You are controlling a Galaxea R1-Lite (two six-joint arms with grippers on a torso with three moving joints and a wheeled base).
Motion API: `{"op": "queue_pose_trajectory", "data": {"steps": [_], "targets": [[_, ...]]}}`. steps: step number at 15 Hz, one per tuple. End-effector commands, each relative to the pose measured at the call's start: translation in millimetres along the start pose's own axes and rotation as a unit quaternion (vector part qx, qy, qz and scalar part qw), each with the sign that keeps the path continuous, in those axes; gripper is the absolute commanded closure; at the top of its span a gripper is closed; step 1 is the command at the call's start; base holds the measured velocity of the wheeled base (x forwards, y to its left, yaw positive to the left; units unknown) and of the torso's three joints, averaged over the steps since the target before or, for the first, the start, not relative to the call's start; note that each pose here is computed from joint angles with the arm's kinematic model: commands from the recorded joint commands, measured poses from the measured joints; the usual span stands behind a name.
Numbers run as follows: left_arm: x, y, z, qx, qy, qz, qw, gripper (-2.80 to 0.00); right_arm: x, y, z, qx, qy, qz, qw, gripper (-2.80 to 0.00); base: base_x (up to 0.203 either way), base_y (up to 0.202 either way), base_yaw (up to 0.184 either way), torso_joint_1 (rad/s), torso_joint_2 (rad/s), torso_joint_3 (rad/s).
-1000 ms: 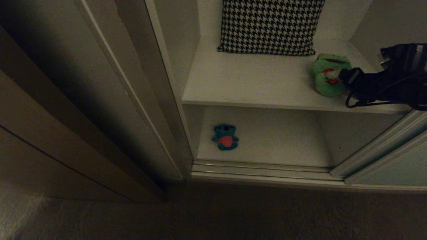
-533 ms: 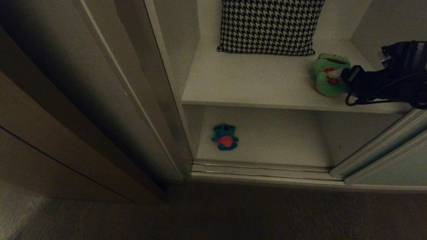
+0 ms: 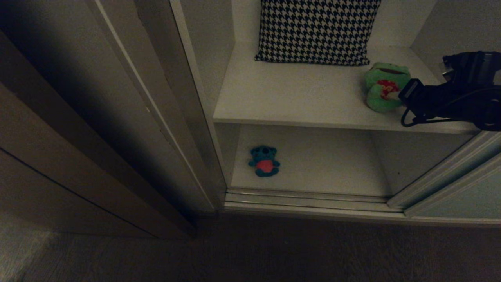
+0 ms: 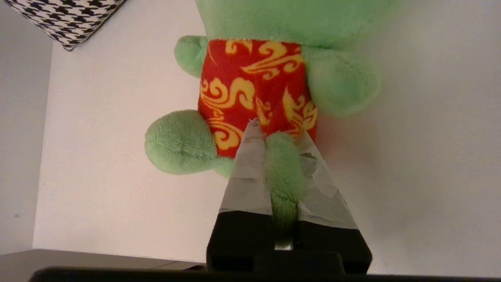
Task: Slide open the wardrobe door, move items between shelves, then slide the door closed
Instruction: Place the green doll on the lower shelf
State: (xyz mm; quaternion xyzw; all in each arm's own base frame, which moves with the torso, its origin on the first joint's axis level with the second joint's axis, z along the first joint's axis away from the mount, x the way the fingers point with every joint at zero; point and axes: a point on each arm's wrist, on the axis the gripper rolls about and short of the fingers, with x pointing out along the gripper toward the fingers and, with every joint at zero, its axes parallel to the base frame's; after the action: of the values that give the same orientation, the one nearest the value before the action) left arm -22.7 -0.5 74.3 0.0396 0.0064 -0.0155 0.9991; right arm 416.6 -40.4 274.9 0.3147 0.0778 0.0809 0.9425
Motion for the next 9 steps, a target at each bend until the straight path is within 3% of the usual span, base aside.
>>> {"op": "queue_pose_trajectory", "data": {"steps": [1,5,9], "targets": [[0.1,0.0,0.0,0.0,0.001,0.0,1.0,0.0,-5.6,3.8,3.5,-0.001,-0.004,0.002,1.0,0.0,0.0,0.0,0.0,0.0,0.0,0.0],[0.1,0.0,0.0,0.0,0.001,0.0,1.0,0.0,-32.6,18.4,12.4,-0.009,-0.011,0.006,1.0,0.0,0.0,0.0,0.0,0.0,0.0,0.0],[0.1,0.0,0.0,0.0,0.001,0.0,1.0,0.0,-104.2,54.4,25.0,-0.036,-0.021,0.03,0.999,0.0,0.0,0.0,0.0,0.0,0.0,0.0]]}}
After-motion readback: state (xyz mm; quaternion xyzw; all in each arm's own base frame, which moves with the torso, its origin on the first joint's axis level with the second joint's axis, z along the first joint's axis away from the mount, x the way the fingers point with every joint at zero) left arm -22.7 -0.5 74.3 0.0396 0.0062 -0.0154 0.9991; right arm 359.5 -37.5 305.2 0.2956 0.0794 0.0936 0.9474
